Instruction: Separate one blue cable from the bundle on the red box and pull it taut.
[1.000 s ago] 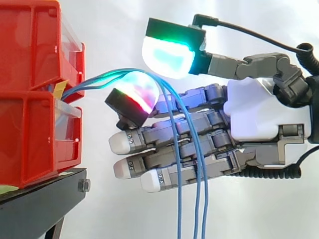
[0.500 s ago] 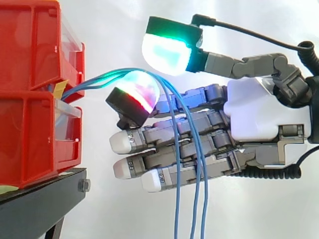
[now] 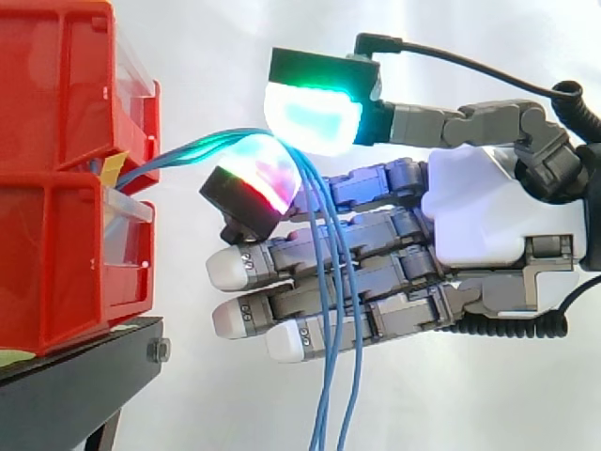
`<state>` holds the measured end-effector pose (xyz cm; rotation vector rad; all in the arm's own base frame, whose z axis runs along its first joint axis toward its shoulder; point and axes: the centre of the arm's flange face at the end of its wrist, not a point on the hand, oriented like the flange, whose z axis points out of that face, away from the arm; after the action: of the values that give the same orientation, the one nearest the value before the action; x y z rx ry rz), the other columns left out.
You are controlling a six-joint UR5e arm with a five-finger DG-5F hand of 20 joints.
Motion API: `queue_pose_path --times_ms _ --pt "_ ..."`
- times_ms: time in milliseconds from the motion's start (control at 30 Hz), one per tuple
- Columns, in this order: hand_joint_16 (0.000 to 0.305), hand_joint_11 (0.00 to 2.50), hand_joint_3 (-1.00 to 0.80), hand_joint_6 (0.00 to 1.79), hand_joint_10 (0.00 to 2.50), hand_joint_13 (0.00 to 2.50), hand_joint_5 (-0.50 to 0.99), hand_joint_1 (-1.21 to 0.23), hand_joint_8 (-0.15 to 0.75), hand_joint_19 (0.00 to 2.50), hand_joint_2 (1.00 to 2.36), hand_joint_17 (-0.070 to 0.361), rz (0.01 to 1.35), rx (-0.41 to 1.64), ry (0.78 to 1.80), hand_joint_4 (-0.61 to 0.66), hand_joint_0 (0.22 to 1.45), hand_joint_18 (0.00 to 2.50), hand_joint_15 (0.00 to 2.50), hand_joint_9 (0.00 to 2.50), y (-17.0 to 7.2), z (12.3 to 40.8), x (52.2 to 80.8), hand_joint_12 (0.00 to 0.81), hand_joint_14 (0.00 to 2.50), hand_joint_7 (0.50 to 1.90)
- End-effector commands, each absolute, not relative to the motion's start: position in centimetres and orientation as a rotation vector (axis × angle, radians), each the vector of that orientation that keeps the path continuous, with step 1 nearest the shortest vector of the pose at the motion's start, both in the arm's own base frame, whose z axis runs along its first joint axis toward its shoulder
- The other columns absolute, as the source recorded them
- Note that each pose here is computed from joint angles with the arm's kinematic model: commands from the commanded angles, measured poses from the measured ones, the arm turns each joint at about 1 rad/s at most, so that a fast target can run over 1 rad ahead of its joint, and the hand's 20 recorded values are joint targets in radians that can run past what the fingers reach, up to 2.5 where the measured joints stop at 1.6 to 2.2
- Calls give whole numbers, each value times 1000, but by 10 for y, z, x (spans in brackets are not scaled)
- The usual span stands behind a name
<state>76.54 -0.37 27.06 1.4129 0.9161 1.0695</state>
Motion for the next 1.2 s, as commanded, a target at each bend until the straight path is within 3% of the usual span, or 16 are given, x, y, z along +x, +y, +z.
queue_pose_path --times_ms 0,467,600,667,833,1167 --pt "48 301 -179 502 8 344 -117 -849 267 334 1016 108 1068 1414 916 163 755 355 121 587 -5 271 765 338 4 1231" --pt "48 290 -390 502 8 320 -133 -942 254 274 1008 108 1066 1413 916 150 730 355 97 538 -6 271 765 332 3 1197" --pt "48 303 -476 502 10 346 -130 -806 274 321 1001 108 1067 1414 915 181 625 361 122 584 -6 271 765 340 4 1190" --pt "50 300 -500 502 8 371 -126 -668 288 341 1000 111 1068 1412 918 197 568 384 126 623 -4 271 765 348 5 1185" --pt "50 300 -500 503 8 418 -122 -501 309 364 1000 113 1069 1412 922 216 558 422 144 665 -5 270 765 361 6 1172" --pt "48 310 -336 503 8 451 -115 -605 308 376 1013 108 1073 1410 918 208 684 459 151 701 -5 271 766 354 5 1175"
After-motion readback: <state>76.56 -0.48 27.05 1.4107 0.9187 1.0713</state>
